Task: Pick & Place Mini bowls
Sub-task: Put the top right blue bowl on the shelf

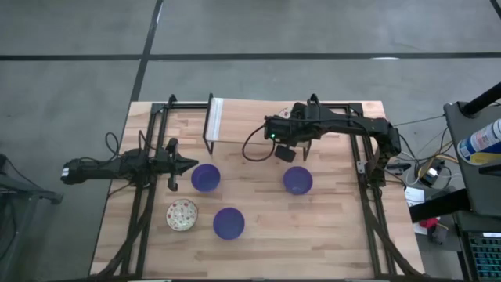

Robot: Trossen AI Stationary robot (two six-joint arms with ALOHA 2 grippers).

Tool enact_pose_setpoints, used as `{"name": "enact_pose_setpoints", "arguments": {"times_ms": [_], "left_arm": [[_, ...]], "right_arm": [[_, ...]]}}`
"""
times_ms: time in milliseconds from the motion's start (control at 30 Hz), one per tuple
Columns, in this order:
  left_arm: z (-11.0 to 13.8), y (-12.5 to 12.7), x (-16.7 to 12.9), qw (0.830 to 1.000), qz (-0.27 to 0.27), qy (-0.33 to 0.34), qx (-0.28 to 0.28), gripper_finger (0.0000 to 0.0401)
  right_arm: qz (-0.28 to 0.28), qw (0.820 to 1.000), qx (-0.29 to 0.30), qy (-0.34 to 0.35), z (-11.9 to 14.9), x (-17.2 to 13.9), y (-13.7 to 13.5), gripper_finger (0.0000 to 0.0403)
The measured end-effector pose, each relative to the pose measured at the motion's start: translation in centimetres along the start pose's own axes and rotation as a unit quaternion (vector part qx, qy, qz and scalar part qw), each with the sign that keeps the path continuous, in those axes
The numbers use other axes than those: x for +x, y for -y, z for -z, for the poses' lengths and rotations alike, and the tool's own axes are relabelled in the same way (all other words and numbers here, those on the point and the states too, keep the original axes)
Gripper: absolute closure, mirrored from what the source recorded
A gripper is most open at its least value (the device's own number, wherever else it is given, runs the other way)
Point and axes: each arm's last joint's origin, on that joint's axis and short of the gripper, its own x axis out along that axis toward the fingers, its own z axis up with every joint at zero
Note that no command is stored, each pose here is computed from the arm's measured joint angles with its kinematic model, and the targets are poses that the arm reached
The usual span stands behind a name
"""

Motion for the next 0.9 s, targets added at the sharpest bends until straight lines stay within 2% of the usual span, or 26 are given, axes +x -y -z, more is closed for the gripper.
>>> {"name": "enact_pose_setpoints", "arguments": {"times_ms": [100, 300, 500, 667, 900], "left_arm": [[0.0, 0.0, 0.0, 1.000, 0.000, 0.000, 0.000, 0.0401], [0.0, 0.0, 0.0, 1.000, 0.000, 0.000, 0.000, 0.0401], [0.0, 0.0, 0.0, 1.000, 0.000, 0.000, 0.000, 0.0401], [0.0, 0.0, 0.0, 1.000, 0.000, 0.000, 0.000, 0.0401], [0.0, 0.0, 0.0, 1.000, 0.000, 0.000, 0.000, 0.0401]], "right_arm": [[-0.012, 1.000, -0.003, 0.016, -0.2, -0.6, -0.1, 0.0323], [-0.088, 0.993, -0.037, 0.063, -0.8, -1.7, -1.9, 0.0323], [-0.112, 0.984, -0.081, 0.115, -0.8, -2.9, -4.5, 0.0323], [-0.128, 0.969, -0.140, 0.160, -0.7, -3.8, -7.1, 0.0323], [-0.138, 0.961, -0.170, 0.170, -0.3, -3.9, -9.6, 0.0324]]}}
